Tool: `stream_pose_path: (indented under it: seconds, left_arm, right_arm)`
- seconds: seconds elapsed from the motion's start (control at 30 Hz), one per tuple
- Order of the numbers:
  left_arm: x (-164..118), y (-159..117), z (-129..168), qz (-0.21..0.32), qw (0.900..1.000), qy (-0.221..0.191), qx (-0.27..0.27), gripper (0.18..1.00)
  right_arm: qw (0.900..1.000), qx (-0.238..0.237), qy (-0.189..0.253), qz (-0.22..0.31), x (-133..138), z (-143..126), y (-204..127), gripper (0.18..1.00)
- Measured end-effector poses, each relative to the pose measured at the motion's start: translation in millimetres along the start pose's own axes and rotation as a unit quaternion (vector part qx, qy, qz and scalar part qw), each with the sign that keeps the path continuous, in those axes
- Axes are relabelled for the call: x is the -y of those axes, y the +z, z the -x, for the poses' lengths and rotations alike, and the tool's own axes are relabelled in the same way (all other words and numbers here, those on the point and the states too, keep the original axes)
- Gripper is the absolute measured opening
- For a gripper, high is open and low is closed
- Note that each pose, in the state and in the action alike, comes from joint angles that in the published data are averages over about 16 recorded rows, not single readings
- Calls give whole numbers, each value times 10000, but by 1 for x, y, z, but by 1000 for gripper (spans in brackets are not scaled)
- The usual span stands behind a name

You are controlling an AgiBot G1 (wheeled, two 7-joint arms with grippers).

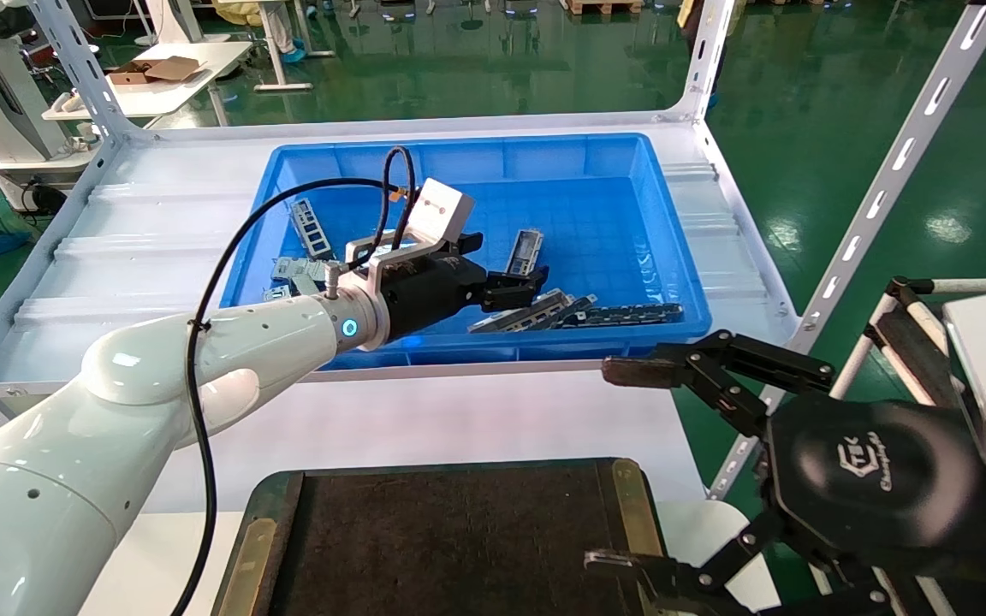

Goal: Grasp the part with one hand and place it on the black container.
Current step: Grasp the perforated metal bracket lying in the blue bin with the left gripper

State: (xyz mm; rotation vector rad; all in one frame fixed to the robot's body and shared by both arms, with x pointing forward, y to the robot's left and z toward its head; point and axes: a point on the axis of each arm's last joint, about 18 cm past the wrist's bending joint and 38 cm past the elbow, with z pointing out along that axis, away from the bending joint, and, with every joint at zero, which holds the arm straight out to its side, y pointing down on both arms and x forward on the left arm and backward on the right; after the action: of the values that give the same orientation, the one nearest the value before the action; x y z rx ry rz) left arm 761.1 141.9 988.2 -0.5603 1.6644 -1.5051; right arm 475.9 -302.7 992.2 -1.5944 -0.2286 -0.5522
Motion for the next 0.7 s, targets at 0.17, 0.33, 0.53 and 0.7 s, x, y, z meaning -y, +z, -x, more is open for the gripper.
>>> stream_pose_path:
  seconds: [0.17, 0.33, 0.53, 0.7]
  left_arm:
    - [-6, 4, -2, 75, 9999, -31, 117, 1000]
    - [-10, 7, -3, 123, 9997, -65, 213, 995]
    - [-13, 10, -5, 157, 9994, -94, 285, 974]
    - [-14, 11, -7, 177, 9993, -114, 319, 936]
  right_arm:
    - [10000, 0, 0, 0, 0, 0, 0, 1000]
    - [10000, 0, 0, 0, 0, 0, 0, 994]
    - [10000, 0, 0, 0, 0, 0, 0, 969]
    - [10000, 0, 0, 0, 0, 0, 0, 925]
